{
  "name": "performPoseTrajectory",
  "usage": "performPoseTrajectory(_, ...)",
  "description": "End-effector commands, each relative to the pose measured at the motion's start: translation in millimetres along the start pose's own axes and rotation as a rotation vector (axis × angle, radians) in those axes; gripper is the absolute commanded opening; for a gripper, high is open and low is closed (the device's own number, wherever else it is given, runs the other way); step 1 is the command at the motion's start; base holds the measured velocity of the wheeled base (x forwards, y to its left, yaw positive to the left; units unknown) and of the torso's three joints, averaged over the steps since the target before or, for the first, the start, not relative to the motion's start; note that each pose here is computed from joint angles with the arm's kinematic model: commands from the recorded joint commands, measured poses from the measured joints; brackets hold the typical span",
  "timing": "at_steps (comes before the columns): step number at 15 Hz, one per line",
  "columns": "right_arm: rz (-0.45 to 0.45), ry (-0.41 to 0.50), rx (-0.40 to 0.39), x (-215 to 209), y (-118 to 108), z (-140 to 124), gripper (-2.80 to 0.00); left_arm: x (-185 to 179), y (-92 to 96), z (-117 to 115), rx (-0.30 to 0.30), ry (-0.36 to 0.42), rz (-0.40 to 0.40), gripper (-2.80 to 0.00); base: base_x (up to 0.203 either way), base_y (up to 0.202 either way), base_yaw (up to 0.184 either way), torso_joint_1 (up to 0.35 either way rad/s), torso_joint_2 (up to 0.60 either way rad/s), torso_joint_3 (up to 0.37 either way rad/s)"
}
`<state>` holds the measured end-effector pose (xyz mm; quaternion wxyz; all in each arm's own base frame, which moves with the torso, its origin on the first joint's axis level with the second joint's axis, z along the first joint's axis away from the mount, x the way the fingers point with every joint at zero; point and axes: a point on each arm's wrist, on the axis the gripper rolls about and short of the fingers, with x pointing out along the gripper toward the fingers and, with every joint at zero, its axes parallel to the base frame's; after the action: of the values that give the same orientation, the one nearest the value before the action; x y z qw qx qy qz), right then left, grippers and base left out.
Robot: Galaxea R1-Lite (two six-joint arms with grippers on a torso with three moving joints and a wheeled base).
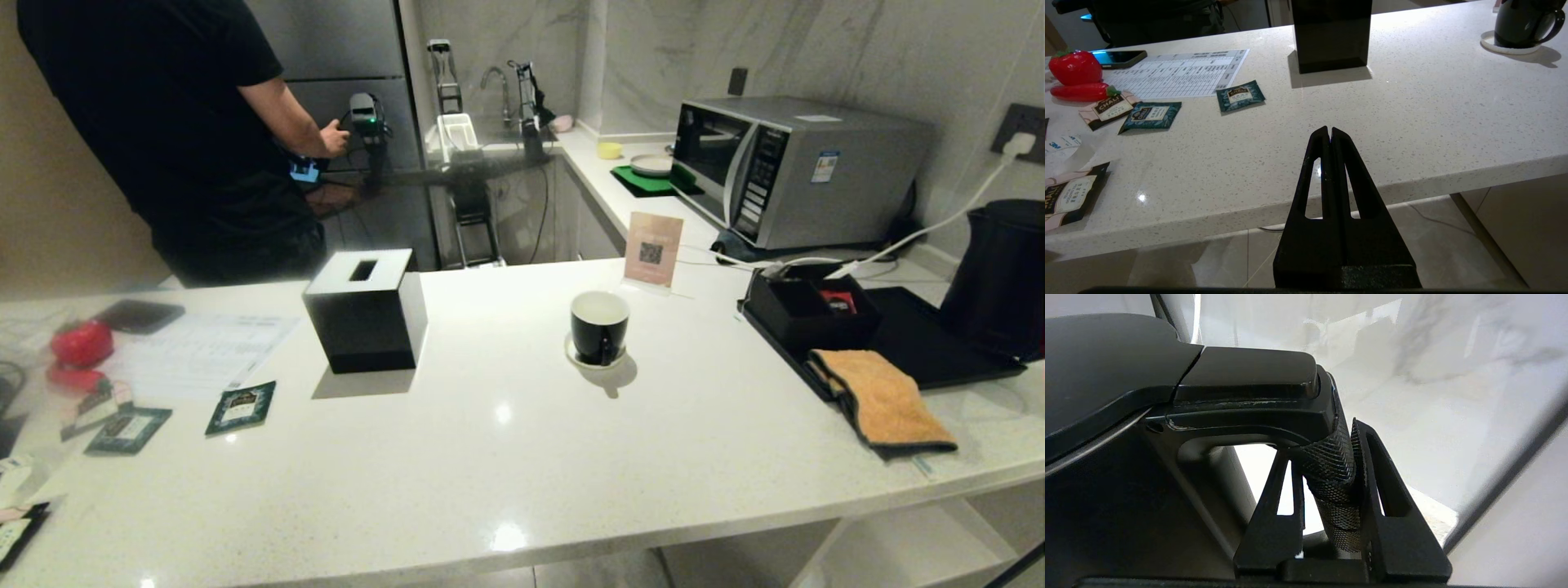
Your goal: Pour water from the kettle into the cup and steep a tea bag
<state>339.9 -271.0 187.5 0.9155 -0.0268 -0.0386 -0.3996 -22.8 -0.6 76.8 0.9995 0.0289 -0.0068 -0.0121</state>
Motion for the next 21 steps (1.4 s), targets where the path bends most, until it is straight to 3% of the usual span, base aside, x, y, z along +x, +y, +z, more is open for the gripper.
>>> performPoseTrajectory(1, 0.005, 0.020, -0.003, 13, 5, -20, -2.80, 0, 0.0, 0, 0.001, 0.001, 0.000, -2.80, 0.000, 0.000, 0.000, 0.000, 0.00, 0.000)
performPoseTrajectory(14, -0.008, 0.024, 0.015, 24, 41, -37, -2.80, 0, 0.0, 0, 0.001, 0.001, 0.000, -2.80, 0.000, 0.000, 0.000, 0.000, 0.00, 0.000)
performPoseTrajectory(21, 0.002, 0.037, 0.014, 27, 48, -49, -2.80, 0, 0.0, 0, 0.001, 0.001, 0.000, -2.80, 0.000, 0.000, 0.000, 0.000, 0.00, 0.000)
